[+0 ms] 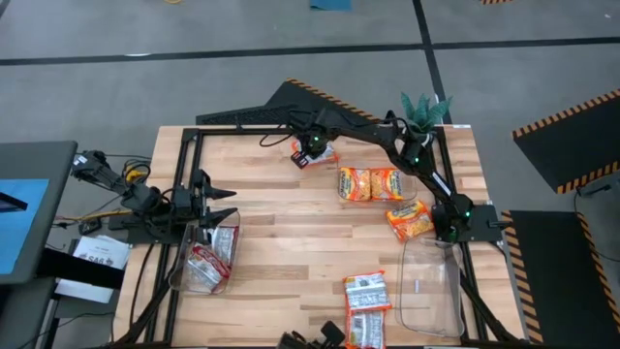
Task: Sort Maruchan noodles
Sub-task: Put the orange noodle pack into the top transparent bin
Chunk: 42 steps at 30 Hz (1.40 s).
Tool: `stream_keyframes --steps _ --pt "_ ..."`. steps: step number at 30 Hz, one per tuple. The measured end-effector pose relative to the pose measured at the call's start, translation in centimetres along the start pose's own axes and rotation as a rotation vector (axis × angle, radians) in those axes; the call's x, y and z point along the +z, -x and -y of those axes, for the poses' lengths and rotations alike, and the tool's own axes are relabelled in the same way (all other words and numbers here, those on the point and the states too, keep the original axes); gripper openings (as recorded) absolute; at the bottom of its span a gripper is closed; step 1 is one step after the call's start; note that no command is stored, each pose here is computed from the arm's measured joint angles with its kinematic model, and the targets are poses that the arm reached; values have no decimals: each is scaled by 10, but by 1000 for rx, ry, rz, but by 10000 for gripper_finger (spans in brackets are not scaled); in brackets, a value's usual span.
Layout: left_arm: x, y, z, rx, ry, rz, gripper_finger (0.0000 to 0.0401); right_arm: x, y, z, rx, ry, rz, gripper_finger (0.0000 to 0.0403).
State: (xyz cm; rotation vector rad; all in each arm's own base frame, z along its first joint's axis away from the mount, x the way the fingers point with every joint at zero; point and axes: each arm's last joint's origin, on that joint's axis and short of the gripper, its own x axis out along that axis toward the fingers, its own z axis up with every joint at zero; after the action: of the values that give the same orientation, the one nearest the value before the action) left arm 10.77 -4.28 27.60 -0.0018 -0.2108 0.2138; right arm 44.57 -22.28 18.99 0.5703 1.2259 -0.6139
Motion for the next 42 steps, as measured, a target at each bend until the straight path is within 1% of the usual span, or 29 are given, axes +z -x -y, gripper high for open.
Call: stream_keyframes --steps 2,9,10,13,17,19,21,25,27,30,33,38,40,42 --pt "0 0 0 0 0 0 185 -1 0 -1 33 7 -17 7" --pt "0 0 0 0 0 0 185 -5 -2 -5 29 4 -36 7" --pt "0 0 0 0 0 0 185 -7 -2 -9 31 24 -47 7" --pt "0 0 0 0 0 -1 185 -16 -1 -27 81 138 -81 11" --pt "0 0 0 -1 11 -1 185 -26 3 -46 97 244 -97 14" --pt "-2 0 0 -8 39 -12 185 -34 9 -51 81 296 -139 14" --pt "-6 -1 2 -14 45 -43 185 -46 19 -59 16 346 -183 14" --pt "-13 -9 8 -1 31 -77 185 -63 44 -74 -79 412 -163 14" --pt "-19 -16 11 19 31 -99 185 -72 63 -78 -87 425 -109 14" --pt "-28 -27 14 57 19 -130 185 -89 91 -76 -83 417 -1 14" --pt "-37 -38 14 109 -1 -156 185 -113 115 -68 -49 391 110 14" --pt "-52 -59 2 205 -11 -183 185 -161 149 -47 88 325 380 15" --pt "-60 -70 -9 233 2 -196 185 -180 158 -40 154 307 494 15" --pt "-64 -84 -25 284 7 -220 185 -195 164 -34 212 299 594 15"
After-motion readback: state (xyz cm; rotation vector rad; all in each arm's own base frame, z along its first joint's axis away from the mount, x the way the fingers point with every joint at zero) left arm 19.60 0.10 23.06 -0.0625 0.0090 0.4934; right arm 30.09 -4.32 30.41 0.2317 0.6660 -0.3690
